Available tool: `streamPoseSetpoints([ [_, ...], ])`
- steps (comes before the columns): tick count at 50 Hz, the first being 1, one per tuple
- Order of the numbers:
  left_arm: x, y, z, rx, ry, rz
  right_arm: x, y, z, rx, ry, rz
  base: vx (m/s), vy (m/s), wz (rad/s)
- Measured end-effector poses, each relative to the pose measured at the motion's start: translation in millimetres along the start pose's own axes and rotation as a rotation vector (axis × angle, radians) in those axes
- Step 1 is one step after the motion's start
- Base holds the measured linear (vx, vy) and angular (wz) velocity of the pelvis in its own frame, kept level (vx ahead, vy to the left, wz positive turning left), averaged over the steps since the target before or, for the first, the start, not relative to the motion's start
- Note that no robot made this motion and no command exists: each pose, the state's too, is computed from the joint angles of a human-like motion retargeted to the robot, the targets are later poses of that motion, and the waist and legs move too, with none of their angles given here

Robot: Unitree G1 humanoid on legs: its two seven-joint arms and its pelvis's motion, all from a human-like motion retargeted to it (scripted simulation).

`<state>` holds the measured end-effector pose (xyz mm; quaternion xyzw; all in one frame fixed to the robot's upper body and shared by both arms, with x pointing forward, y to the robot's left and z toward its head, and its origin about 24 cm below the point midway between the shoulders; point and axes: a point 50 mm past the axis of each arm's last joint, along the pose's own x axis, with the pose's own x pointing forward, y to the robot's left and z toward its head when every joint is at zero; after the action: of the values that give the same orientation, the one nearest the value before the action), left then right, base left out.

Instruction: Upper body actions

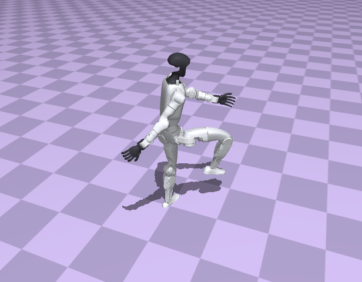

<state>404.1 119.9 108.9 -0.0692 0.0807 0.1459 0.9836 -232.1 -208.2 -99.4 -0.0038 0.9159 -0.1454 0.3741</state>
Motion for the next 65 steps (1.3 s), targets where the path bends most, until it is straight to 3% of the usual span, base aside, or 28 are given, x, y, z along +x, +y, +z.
streamPoseSetpoints([
  [7,-5,13,-26,-0.024,0.021,0.032,-20,10,73,-0.147,-0.242,0.049,-0.02,0.02,-0.43],
  [13,-34,39,-122,0.062,0.289,0.003,-65,19,158,-0.310,-0.534,-0.020,0.05,-0.07,-0.89],
  [20,-123,92,-246,0.200,0.742,-0.003,-111,26,213,-0.376,-0.754,-0.076,0.12,-0.20,-0.50],
  [28,-242,170,-316,0.228,1.273,-0.045,-134,42,232,-0.533,-0.845,-0.050,0.10,-0.23,-0.93],
  [33,-305,187,-330,0.021,1.473,0.180,-152,37,248,-0.613,-0.878,-0.114,-0.02,-0.08,0.29],
  [38,-355,196,-334,-0.136,1.625,0.364,-130,38,229,-0.592,-0.784,-0.088,0.14,-0.06,0.47],
  [44,-347,202,-333,-0.080,1.578,0.299,-101,40,201,-0.525,-0.662,-0.009,-0.02,-0.05,0.22],
  [51,-341,198,-335,-0.002,1.540,0.239,-82,30,180,-0.557,-0.582,-0.085,0.05,0.01,0.17],
  [65,-325,184,-336,0.005,1.486,0.151,-105,48,204,-0.570,-0.706,-0.049,-0.03,0.02,-0.09],
])
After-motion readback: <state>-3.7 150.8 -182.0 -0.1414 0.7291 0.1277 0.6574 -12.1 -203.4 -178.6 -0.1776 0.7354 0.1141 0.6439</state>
